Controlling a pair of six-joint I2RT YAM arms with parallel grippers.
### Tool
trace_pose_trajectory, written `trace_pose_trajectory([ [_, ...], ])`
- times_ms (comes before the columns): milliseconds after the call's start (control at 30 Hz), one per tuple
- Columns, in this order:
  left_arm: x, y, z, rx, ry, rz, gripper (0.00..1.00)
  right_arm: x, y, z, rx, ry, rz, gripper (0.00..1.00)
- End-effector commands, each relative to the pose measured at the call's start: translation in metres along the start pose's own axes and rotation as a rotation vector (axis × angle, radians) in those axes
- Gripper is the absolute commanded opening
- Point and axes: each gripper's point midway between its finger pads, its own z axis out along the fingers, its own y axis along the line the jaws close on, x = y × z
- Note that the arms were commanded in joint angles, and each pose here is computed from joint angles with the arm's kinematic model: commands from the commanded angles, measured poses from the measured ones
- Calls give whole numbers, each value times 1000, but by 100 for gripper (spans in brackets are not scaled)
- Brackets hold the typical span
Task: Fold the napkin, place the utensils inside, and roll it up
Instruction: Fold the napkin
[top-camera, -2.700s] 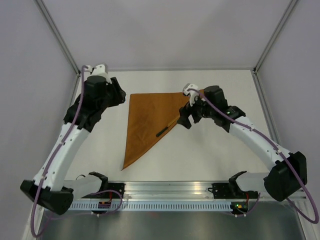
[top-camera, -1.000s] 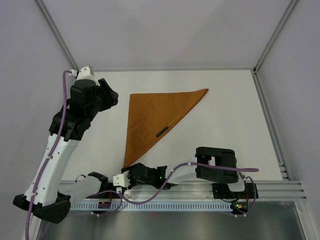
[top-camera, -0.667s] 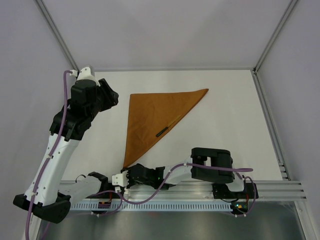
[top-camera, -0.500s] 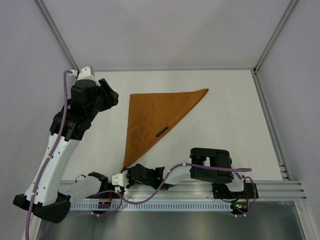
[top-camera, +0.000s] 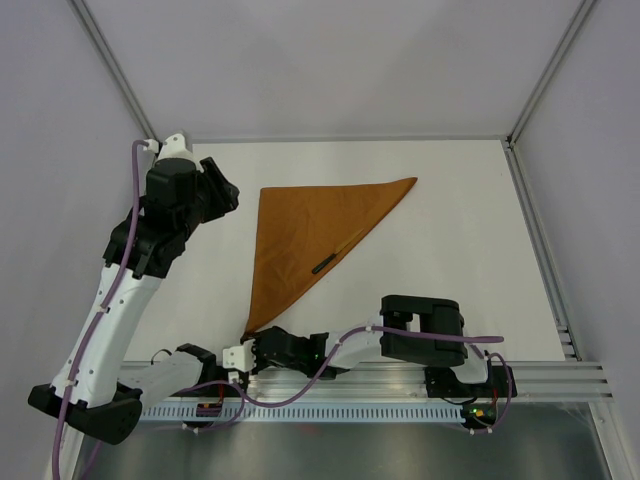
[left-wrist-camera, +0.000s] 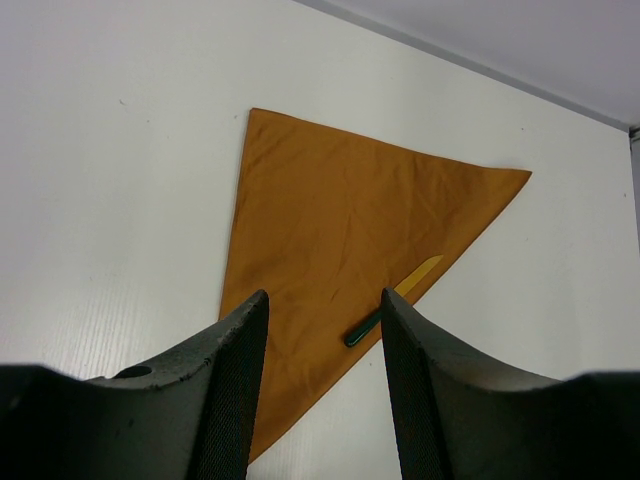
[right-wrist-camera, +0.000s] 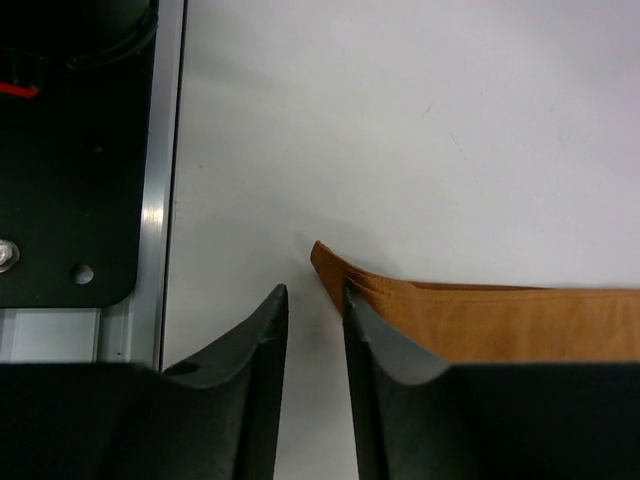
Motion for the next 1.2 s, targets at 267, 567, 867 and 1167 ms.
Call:
trace_pose_trajectory([
  [267,-2,-6,5,31,-7,30,55,-18,-6,-17,-25,-76,-14,54],
  [567,1,-5,9,22,-1,40,55,-20,-8,-10,-34,-96,-17,55],
  [867,1,-6,12,26,5,46,55,-14,-20,8,-19,-78,0,52],
  [1167,2,-9,15,33,12,47,55,-8,-16,9,-34,-71,10,48],
])
